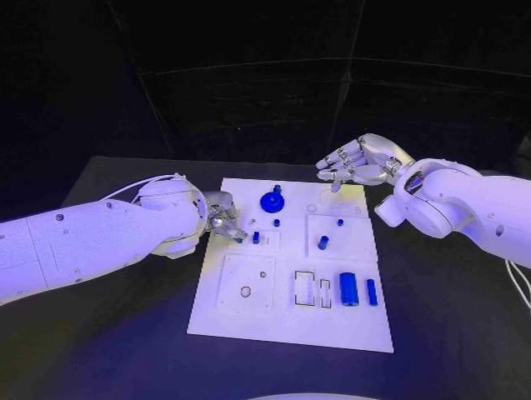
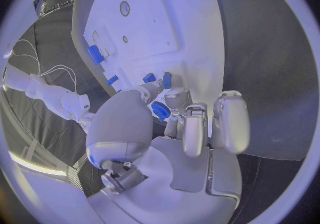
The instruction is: Assemble the parts on the task board
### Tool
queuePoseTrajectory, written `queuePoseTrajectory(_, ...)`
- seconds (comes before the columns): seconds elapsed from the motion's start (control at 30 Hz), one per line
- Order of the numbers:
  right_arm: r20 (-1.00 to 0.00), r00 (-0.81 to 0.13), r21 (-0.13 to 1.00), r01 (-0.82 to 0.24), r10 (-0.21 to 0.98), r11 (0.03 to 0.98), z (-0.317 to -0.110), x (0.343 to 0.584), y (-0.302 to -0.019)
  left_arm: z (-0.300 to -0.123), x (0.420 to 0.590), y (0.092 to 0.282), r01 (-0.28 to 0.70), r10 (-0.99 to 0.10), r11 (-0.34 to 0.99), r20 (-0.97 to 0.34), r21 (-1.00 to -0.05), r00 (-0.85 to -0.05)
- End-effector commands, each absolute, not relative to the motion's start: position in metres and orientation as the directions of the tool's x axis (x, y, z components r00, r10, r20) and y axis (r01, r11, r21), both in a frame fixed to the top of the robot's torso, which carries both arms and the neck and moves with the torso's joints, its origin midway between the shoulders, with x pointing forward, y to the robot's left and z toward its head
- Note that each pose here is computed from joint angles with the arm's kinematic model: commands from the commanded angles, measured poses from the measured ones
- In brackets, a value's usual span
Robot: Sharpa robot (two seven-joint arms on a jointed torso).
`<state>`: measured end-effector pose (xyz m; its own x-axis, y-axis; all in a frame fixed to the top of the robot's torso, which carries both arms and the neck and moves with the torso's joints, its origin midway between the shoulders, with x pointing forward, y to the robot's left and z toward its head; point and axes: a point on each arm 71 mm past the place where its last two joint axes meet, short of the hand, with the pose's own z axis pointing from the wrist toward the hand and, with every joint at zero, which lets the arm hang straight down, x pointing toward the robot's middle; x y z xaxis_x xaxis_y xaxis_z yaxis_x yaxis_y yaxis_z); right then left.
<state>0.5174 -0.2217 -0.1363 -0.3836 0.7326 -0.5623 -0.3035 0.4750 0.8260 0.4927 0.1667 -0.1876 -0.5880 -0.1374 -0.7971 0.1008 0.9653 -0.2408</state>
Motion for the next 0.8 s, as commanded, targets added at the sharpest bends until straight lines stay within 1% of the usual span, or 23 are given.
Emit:
queuePoseTrajectory(0.03,-0.56,-0.39,0.827,-0.312,0.731,0.467,-0.1349,0.5167,-0.22,-0.1921,0.491,0.1662,0.098,-0.116,0.97,-0.779,-0.222,-0.616)
queuePoseTrajectory(0.8,-0.56,-0.392,0.827,-0.311,0.73,0.467,-0.1349,0.5165,-0.2197,-0.1915,0.4949,0.1669,0.081,-0.138,0.97,-0.79,-0.23,-0.598)
